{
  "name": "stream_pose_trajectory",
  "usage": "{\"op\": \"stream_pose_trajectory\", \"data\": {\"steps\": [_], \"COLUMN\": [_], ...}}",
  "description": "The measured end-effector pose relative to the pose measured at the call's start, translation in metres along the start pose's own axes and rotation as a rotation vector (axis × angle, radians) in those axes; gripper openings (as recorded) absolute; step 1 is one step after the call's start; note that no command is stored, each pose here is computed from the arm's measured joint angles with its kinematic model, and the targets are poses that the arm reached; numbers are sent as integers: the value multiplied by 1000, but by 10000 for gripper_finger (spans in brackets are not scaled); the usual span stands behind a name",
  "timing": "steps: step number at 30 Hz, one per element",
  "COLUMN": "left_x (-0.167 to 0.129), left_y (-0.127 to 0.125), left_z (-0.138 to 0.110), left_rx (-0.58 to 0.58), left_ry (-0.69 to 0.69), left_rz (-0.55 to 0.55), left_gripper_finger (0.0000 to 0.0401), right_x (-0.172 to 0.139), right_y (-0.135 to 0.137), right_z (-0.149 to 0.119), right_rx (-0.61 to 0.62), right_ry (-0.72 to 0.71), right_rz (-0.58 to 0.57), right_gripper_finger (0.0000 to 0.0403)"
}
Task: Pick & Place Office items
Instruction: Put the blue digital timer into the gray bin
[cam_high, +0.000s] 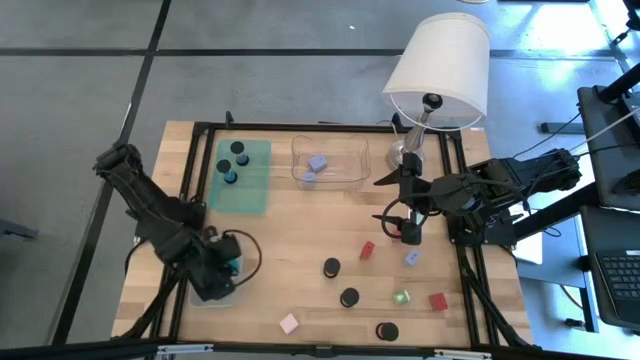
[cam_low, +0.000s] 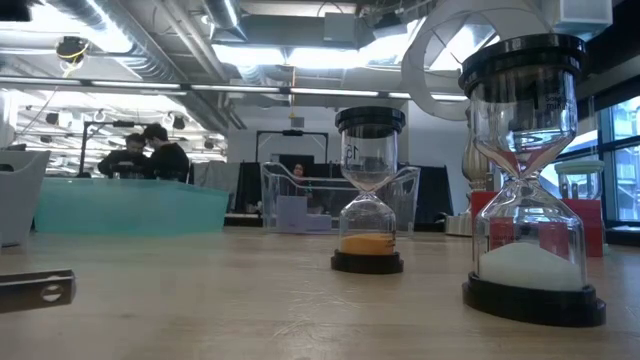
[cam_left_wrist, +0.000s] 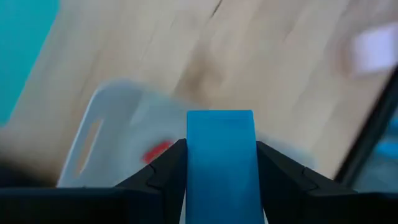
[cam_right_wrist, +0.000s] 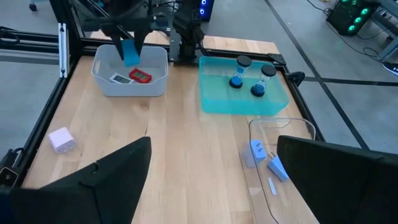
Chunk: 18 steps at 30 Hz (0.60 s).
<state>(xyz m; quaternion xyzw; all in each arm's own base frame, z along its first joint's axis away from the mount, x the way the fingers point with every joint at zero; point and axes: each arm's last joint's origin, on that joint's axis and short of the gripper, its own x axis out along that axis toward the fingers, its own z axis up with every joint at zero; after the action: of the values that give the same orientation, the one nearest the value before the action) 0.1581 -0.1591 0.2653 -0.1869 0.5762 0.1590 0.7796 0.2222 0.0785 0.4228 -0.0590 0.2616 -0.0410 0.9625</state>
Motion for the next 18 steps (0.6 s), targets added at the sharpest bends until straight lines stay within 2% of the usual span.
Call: {"op": "stream_pose_trajectory", "data": {"steps": [4, 12, 18], "left_x": [12, 44, 66], "left_y": [5, 21, 23], "left_z": [-17, -41, -48], "left_rx": [53, 96, 120], "left_ry": [52, 38, -7], "left_rz": [42, 131, 72], "left_gripper_finger": [155, 157, 156], "right_x": [0, 0, 0], "right_y": [0, 0, 0], "right_z": [0, 0, 0], "right_rx": [0, 0, 0], "right_ry": [0, 0, 0], "right_rz": [0, 0, 0], "right_gripper_finger": [351, 351, 351]}}
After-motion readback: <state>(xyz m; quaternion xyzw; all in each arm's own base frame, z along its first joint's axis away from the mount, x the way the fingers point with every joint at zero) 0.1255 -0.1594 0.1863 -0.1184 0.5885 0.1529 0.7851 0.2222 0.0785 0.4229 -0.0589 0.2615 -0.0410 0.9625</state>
